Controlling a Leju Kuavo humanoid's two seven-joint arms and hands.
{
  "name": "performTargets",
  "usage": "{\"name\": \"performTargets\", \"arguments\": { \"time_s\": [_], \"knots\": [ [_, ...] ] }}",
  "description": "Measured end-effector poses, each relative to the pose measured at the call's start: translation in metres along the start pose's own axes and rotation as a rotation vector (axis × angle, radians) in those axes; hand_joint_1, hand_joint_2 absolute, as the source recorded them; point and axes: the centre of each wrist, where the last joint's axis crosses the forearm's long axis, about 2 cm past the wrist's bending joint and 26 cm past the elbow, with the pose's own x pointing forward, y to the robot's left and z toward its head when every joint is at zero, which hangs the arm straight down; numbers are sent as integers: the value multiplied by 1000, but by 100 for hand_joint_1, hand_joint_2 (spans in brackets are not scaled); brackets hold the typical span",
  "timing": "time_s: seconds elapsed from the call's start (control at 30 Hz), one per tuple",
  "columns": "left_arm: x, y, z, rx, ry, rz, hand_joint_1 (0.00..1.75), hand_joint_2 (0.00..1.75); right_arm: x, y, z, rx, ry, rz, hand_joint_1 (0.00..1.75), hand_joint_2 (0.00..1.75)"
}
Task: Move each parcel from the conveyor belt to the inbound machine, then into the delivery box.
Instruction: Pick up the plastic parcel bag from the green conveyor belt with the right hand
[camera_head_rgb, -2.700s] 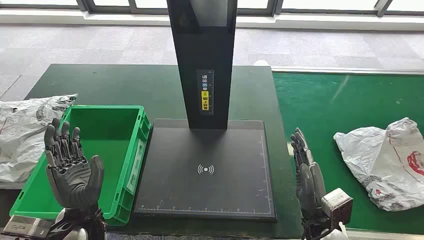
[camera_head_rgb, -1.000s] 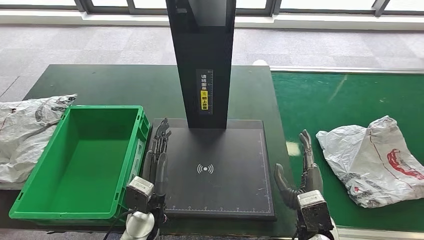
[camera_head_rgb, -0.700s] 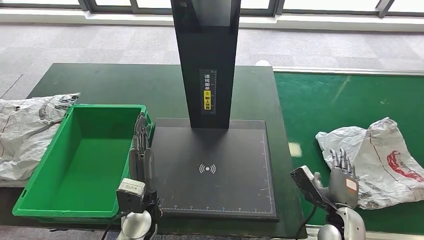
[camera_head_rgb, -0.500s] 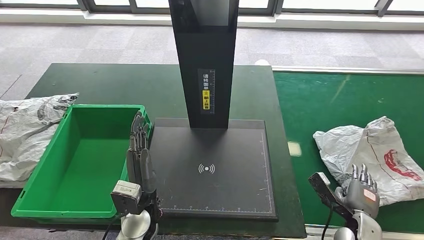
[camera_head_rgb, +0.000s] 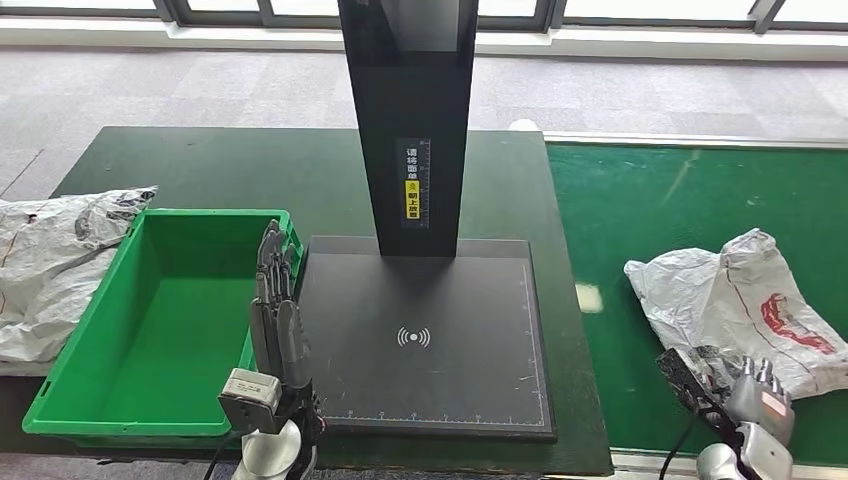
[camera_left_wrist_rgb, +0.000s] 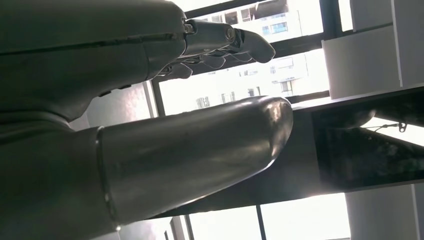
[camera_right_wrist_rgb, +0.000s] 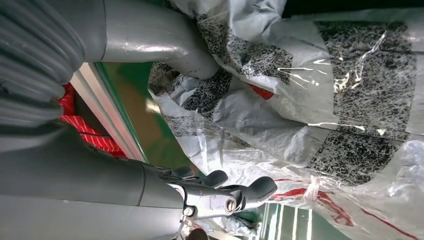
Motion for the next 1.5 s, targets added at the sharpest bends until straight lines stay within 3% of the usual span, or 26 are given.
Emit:
{"name": "performTargets", "arguments": {
  "time_s": [0.27,0.3,0.4,0.43,0.87,1.23,1.5],
  "knots": [
    [0,0,0,6,-4,-7,0,0,5,-1,-10,21,21,7,0,175],
    [0,0,0,8,-4,-10,0,0,5,0,-11,26,22,9,24,175],
    [0,0,0,12,-6,-21,0,0,7,1,-13,64,32,24,154,175],
    [0,0,0,11,-7,-24,0,0,8,1,-13,83,34,31,175,175],
    [3,1,-1,17,-3,-74,0,0,26,-2,-25,230,-23,22,175,175],
    [7,4,0,27,-12,-85,0,0,36,-4,-28,243,-66,-1,175,175],
    [13,7,9,40,-14,-99,0,0,54,-1,-21,51,-251,-171,175,175]
  ]
}}
